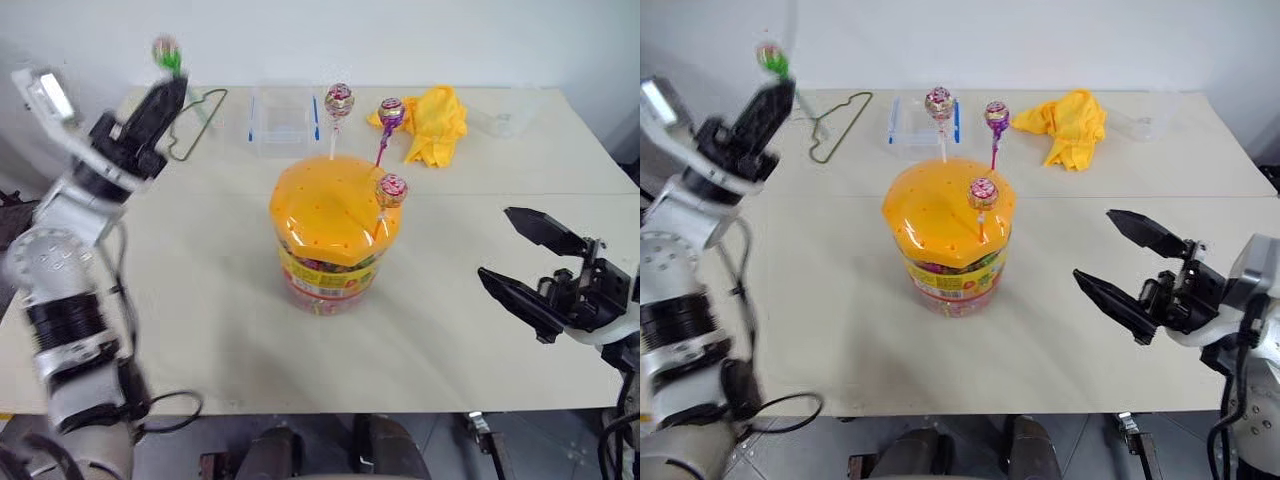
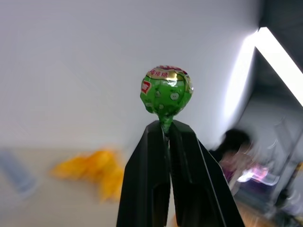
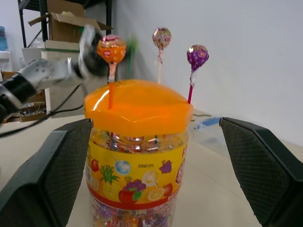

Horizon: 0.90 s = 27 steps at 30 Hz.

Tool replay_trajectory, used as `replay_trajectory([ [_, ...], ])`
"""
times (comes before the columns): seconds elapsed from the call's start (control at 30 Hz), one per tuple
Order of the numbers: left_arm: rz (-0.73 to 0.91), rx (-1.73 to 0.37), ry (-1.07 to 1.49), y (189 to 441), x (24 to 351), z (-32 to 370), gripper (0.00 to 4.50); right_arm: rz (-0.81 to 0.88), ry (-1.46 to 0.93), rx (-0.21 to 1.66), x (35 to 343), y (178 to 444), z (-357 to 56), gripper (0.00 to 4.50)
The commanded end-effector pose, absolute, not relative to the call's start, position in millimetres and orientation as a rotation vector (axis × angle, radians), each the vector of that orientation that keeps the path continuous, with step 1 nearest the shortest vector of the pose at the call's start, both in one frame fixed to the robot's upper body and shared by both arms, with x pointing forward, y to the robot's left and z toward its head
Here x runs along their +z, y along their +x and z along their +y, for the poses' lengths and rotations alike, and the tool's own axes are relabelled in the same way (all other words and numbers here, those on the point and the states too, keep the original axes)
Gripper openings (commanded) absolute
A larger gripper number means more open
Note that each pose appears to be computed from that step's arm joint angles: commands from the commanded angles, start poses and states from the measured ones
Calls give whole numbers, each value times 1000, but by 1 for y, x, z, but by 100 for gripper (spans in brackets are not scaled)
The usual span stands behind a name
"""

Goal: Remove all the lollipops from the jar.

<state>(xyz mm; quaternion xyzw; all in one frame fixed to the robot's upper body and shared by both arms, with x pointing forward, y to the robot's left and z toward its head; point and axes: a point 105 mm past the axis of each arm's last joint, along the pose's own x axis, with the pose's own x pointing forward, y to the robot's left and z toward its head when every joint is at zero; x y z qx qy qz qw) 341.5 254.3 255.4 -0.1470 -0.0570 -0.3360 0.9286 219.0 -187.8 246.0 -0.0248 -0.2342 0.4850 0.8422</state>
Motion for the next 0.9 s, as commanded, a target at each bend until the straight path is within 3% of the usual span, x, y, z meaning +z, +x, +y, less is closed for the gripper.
replay_trajectory([
  [0.03,225,-437,-120,318,189,315,5,-499,-111,1038,242,219,-188,450],
  [0.23,494,-258,-193,259,124,354,5,-396,-189,1104,220,225,-188,450],
  [0.37,556,-218,-235,240,105,360,5,-354,-209,1129,211,226,-190,450],
  [0.6,445,-291,-248,235,115,359,195,-357,-172,1136,213,223,-196,450],
  [0.77,241,-488,-165,223,152,358,342,-391,-108,1183,230,216,-188,450],
  [0.9,26,-736,13,211,197,333,342,-368,-68,1206,246,221,-171,450],
])
